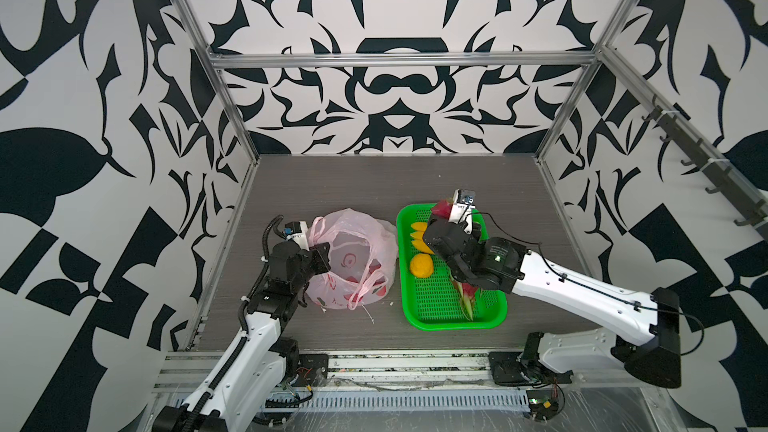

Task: Untie the knot of the plastic bag and take out the fruit
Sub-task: 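Carry the dragon fruit over the green basket with the right gripper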

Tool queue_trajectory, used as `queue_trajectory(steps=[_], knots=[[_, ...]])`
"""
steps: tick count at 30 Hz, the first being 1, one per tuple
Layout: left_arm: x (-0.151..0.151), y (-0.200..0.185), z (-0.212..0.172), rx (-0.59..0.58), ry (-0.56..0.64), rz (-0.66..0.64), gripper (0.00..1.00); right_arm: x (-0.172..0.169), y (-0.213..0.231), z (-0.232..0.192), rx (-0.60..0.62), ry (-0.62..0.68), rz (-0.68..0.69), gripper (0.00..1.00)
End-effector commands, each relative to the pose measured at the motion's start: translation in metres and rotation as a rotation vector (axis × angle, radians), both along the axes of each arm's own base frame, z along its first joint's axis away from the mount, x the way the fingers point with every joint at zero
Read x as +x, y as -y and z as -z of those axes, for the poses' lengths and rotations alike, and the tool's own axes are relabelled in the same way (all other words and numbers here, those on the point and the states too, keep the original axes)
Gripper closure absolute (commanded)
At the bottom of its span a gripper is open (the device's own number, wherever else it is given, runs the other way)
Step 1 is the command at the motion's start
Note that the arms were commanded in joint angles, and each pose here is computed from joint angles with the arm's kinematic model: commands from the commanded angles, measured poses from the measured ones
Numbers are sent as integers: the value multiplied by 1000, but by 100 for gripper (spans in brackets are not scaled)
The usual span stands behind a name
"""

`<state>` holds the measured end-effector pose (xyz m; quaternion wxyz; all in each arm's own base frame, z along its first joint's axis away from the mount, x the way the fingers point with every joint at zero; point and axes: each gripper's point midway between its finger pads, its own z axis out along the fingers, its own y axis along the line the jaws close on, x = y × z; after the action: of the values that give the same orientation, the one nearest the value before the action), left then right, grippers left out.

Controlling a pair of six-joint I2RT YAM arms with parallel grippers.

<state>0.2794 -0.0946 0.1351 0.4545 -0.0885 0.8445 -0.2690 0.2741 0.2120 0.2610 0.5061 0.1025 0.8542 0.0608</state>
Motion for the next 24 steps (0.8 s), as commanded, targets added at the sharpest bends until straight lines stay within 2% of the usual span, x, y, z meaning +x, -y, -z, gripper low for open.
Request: queue_trajectory(steps=[1, 8, 24], knots=[[-1, 0, 4, 0, 9, 3, 100, -7, 7, 10, 23, -1, 79, 84], [-4, -1, 5, 3, 5, 4, 100, -25, 5, 35, 46, -40, 146, 84], [-7, -1, 7, 3, 1, 6, 100, -38, 6, 83, 68, -122, 206, 83]])
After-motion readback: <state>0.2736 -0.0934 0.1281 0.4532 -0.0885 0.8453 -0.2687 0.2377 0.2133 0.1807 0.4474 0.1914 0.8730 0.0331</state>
